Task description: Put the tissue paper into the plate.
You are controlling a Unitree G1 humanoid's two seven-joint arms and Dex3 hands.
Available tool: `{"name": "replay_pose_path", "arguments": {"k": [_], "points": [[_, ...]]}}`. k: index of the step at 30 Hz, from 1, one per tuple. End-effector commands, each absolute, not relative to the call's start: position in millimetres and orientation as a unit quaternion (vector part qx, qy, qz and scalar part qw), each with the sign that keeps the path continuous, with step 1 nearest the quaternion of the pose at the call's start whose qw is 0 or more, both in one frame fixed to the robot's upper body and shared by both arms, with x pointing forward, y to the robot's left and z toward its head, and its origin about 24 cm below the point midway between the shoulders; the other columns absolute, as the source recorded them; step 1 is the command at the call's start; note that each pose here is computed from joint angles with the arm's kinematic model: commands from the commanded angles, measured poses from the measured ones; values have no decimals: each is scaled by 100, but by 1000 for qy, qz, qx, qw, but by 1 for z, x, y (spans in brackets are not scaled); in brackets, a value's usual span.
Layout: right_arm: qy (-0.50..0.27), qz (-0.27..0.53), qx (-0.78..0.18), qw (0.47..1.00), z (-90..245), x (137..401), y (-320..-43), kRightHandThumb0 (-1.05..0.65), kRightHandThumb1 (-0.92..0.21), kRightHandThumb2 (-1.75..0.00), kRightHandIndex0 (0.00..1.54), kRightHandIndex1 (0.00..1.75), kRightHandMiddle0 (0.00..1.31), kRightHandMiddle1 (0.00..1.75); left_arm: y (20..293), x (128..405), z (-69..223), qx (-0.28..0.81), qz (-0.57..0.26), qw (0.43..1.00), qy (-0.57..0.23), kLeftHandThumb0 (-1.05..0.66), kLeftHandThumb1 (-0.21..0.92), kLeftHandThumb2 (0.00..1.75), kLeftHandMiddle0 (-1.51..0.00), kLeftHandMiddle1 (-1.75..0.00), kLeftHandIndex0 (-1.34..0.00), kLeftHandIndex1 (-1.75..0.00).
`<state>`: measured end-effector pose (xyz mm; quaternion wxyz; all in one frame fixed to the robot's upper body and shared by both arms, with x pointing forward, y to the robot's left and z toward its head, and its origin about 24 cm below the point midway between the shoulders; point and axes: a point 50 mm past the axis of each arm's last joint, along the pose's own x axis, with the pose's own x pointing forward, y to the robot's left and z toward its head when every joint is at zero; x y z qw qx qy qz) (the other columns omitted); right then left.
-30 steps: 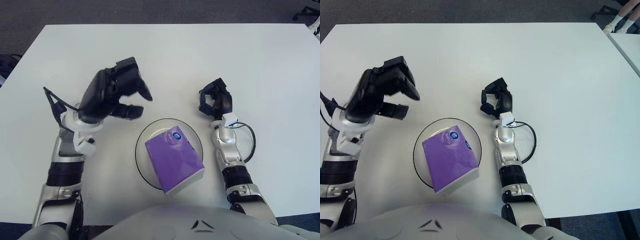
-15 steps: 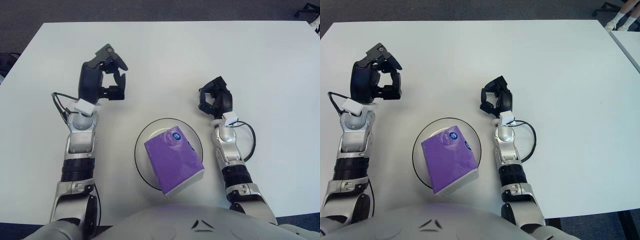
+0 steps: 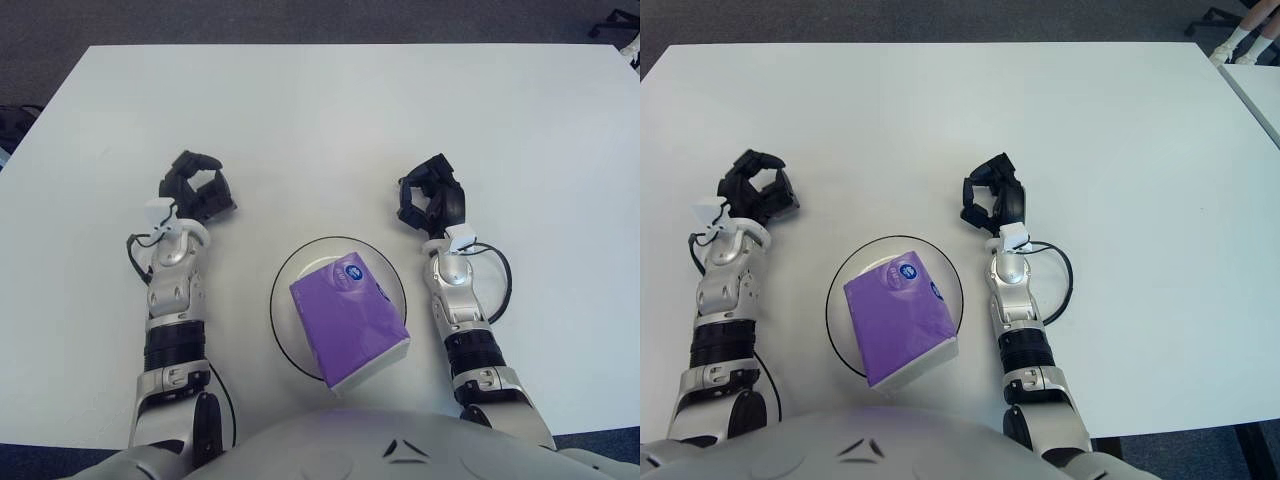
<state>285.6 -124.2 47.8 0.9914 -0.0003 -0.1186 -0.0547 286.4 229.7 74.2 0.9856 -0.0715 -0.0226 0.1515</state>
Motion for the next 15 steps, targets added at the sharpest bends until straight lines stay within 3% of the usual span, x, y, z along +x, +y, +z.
{"name": "replay_pose_path", "arguments": {"k": [1, 15], "points": [[22, -69, -14, 997, -12, 256, -132, -41, -54, -105, 61, 140, 44, 175, 231, 283, 67, -77, 149, 986, -9, -49, 28, 137, -125, -175, -64, -175], [22, -67, -12, 997, -11, 256, -133, -41, -53, -105, 60, 139, 44, 175, 217, 277, 52, -92, 150, 984, 19, -48, 31, 134, -124, -175, -62, -175]]}}
